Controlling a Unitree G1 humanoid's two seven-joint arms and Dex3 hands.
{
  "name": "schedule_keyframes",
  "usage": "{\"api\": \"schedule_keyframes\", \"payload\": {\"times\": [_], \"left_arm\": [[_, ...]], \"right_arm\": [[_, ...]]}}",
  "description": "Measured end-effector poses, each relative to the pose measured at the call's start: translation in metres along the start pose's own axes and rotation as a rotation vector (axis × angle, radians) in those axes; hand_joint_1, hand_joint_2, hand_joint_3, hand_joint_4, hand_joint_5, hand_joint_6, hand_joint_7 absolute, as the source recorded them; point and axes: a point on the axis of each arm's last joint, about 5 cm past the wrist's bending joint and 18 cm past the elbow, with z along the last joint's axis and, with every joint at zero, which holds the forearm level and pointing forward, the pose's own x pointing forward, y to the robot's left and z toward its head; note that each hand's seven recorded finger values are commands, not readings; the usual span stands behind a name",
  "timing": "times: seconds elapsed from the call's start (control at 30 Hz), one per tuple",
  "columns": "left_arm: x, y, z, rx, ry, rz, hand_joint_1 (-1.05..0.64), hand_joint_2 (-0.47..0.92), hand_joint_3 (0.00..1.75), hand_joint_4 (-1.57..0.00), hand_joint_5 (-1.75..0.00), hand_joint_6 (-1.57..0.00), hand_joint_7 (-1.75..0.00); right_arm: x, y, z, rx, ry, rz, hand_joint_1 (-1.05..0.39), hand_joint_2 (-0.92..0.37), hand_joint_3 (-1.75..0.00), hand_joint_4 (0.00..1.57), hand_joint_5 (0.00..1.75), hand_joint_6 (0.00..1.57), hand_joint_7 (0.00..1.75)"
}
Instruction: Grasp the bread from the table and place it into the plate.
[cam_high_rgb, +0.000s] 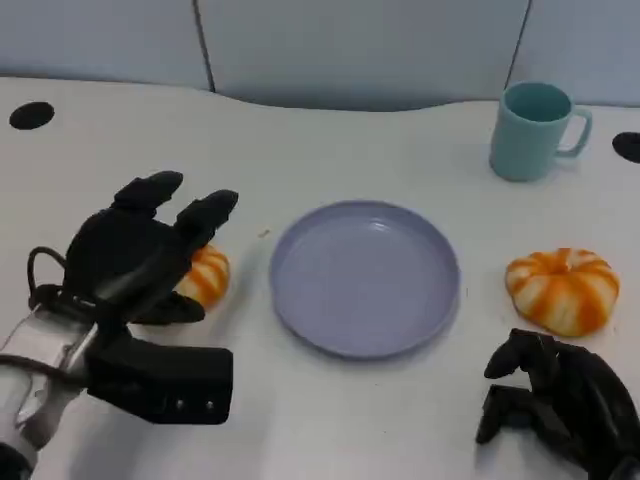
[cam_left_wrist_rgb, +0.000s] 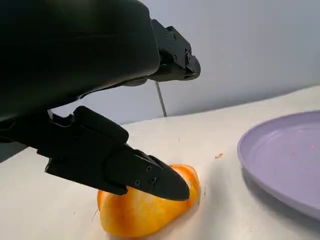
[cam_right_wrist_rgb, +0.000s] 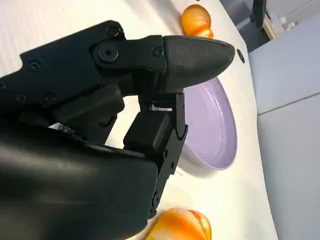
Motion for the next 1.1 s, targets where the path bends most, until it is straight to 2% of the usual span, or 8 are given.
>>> {"api": "schedule_keyframes", "payload": {"times": [0.07, 0.33, 0.57, 0.77, 1.1], "left_arm": [[0.003, 0.000, 0.000, 0.008, 0.002, -0.020, -0.74, 0.90, 0.01, 0.00, -0.07, -0.10, 0.00], [0.030, 0.002, -0.009, 0.067, 0.075, -0.281, -0.78, 0.92, 0.01, 0.00, 0.00, -0.01, 0.00], [0.051, -0.001, -0.002, 0.065, 0.134, -0.467, -0.80, 0.89, 0.00, 0.00, 0.00, -0.03, -0.01], [0.056, -0.008, 0.001, 0.099, 0.171, -0.537, -0.77, 0.84, 0.00, 0.00, 0.00, -0.05, -0.02], [0.057, -0.013, 0.004, 0.096, 0.190, -0.530, -0.70, 0.83, 0.00, 0.00, 0.00, -0.07, -0.01]], "right_arm": [[-0.001, -0.0002, 0.000, -0.002, 0.000, -0.003, -0.43, -0.92, -0.44, 1.23, 1.11, 1.15, 1.03], [-0.002, 0.0012, -0.001, 0.004, 0.001, -0.004, -0.42, -0.92, -0.44, 1.22, 1.11, 1.13, 1.04], [-0.003, 0.0011, -0.001, 0.005, 0.000, -0.007, -0.42, -0.92, -0.45, 1.22, 1.11, 1.13, 1.04], [-0.004, 0.0010, 0.000, 0.004, 0.001, -0.009, -0.43, -0.92, -0.45, 1.22, 1.12, 1.13, 1.05], [-0.005, 0.0013, 0.000, 0.003, 0.006, -0.020, -0.42, -0.92, -0.47, 1.21, 1.13, 1.11, 1.07]]}}
